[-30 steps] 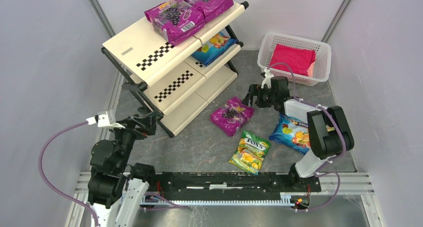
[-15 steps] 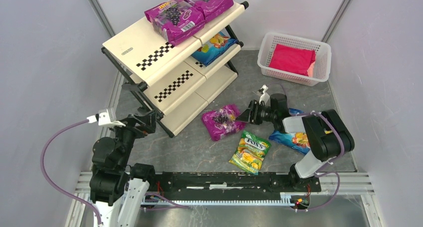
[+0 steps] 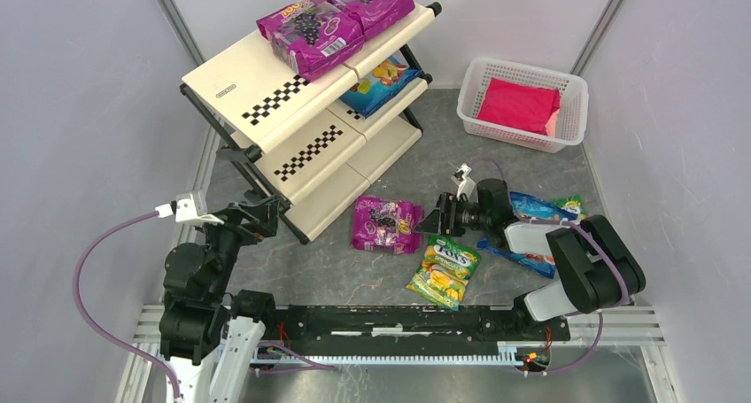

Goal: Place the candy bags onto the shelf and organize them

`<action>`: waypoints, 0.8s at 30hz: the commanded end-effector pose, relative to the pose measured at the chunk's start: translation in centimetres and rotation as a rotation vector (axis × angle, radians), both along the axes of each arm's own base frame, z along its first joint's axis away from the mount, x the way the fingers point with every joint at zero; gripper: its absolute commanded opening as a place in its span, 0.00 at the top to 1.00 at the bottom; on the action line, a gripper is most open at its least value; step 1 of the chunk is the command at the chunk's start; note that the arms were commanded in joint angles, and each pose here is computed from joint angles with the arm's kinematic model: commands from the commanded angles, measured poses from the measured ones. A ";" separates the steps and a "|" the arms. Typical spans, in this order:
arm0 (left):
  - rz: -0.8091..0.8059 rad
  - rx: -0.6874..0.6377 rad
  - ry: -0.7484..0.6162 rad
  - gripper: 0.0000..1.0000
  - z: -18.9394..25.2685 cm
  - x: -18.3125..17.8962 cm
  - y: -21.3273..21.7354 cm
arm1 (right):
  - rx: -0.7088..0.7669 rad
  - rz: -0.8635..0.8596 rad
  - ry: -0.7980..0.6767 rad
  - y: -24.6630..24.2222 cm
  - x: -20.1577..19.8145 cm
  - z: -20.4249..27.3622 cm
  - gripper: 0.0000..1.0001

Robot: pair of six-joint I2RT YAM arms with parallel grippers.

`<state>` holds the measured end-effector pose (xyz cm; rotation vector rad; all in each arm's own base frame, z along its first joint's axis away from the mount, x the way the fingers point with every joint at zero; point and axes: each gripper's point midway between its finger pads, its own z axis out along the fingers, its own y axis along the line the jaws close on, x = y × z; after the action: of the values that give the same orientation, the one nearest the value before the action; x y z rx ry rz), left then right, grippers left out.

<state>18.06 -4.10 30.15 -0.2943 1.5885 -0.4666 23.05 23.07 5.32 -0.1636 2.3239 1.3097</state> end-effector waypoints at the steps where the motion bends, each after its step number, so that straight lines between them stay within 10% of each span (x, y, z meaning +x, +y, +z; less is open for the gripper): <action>1: -0.007 0.053 -0.051 0.00 0.9 0.1 0.1 | -0.004 -0.035 -0.027 -0.3 2.0 -0.1 0.20; 18: -0.007 0.054 -0.046 0.00 0.9 0.2 0.1 | 0.114 -0.104 0.058 5.4 2.8 -1.4 0.21; 24: -0.007 0.056 -0.038 0.00 0.7 0.3 0.1 | 0.149 -0.101 0.037 6.4 2.9 -0.9 0.39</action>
<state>18.06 -4.11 30.16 -0.2936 1.5882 -0.4673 25.07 28.75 3.70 0.0040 2.2808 1.4287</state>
